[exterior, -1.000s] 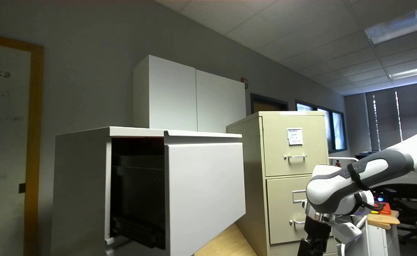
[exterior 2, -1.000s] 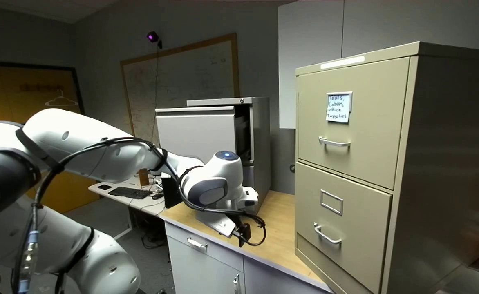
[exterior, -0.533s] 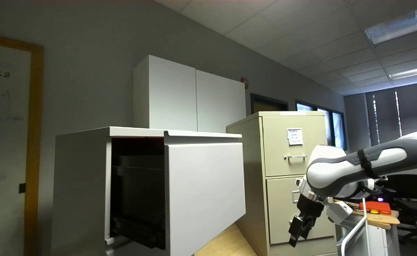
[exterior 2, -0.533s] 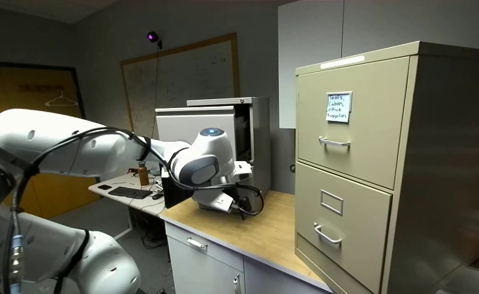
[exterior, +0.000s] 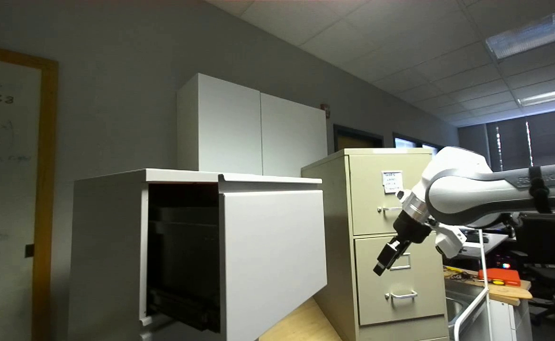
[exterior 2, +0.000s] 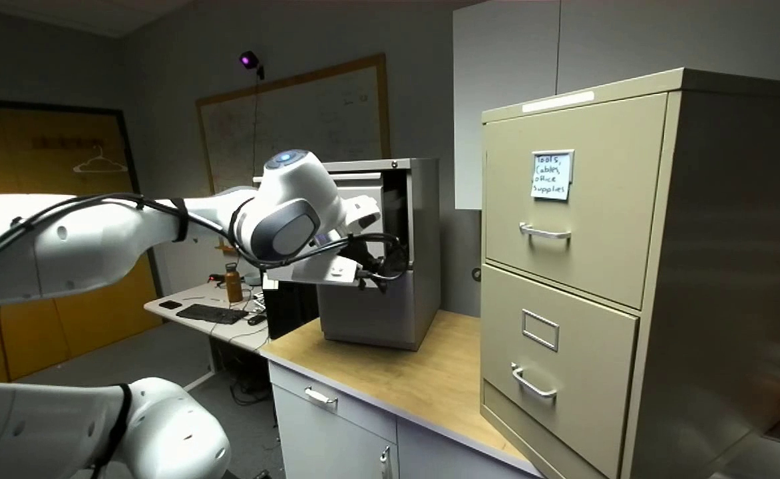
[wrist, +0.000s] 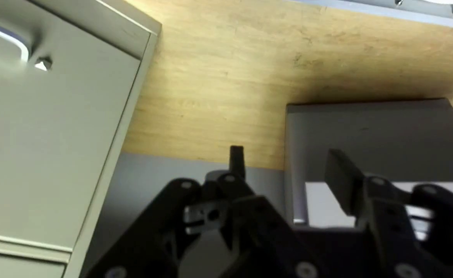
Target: Close the top drawer of the white file cabinet
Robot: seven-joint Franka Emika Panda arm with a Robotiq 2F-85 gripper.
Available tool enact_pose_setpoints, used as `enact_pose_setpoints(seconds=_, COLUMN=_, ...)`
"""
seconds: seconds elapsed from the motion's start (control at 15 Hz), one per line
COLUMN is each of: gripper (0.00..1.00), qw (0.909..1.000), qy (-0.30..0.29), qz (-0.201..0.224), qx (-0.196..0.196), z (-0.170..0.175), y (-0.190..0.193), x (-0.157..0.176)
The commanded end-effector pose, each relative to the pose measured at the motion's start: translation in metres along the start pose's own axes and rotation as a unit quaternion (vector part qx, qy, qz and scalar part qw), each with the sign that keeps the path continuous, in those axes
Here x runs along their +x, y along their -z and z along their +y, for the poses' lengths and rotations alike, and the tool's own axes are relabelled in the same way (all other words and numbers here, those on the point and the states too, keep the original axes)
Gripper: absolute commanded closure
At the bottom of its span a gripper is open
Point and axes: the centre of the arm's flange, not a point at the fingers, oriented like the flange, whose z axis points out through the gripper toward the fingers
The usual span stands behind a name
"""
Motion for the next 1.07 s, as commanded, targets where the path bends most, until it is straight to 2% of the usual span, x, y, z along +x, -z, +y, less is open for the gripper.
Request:
enact_pose_setpoints(seconds=0.0, gripper=0.73, qw=0.9984, qy=0.025, qz=0.052, qx=0.005, z=-0.026, y=0.03, x=0.02)
enact_pose_setpoints(seconds=0.2, gripper=0.95, qw=0.9949, qy=0.048, qz=0.085, qx=0.023, z=-0.046, y=0.04, x=0.034)
enact_pose_setpoints(seconds=0.27, gripper=0.99, qw=0.9935, qy=0.055, qz=0.095, qx=0.029, z=-0.054, y=0.041, x=0.039)
enact_pose_setpoints(seconds=0.6, gripper=0.99, qw=0.9857, qy=0.091, qz=0.127, qx=0.064, z=-0.085, y=0.045, x=0.063)
enact_pose_setpoints(seconds=1.0, gripper=0.99, qw=0.9777, qy=0.119, qz=0.141, qx=0.101, z=-0.117, y=0.04, x=0.095)
